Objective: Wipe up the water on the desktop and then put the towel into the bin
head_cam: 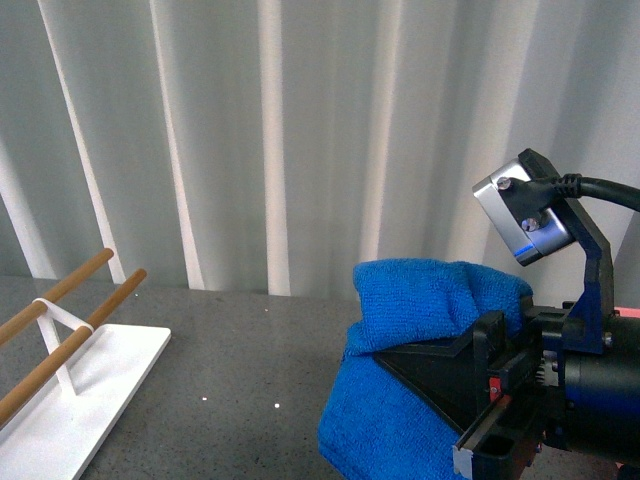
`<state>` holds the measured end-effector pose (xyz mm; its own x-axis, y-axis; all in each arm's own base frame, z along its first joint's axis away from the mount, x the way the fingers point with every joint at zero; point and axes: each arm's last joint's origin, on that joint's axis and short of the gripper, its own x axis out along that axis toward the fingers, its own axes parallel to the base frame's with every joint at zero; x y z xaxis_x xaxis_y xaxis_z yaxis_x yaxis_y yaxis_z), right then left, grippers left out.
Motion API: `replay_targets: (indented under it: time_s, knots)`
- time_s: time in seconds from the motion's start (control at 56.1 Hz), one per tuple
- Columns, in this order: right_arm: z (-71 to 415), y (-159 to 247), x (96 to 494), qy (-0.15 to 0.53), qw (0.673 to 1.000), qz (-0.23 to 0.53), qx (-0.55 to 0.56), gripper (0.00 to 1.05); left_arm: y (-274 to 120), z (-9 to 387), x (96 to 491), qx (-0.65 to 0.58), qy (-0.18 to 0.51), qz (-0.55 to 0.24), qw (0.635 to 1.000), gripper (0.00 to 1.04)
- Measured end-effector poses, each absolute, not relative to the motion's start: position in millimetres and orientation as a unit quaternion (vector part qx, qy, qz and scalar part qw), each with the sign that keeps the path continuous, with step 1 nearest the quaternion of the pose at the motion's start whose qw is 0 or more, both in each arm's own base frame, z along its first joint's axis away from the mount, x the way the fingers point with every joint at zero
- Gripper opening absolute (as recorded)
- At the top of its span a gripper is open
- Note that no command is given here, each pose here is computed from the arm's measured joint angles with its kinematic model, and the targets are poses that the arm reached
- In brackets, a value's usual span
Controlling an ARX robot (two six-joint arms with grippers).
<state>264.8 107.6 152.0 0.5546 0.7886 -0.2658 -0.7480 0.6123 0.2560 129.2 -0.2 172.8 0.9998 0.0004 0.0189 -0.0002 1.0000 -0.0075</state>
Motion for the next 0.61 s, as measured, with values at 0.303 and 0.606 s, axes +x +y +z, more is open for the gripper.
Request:
replay_targets:
  time_s: [0.303,0.606]
  knots:
    - [150,108,264,0.186,0.879,0.436,0.056,0.05,0,175,119,-0.004,-0.013,0.000,1.000,0.04]
    - [144,106,260,0.193,0.879,0.433,0.055,0.05,0,175,112,-0.004,-0.014,0.000,1.000,0.04]
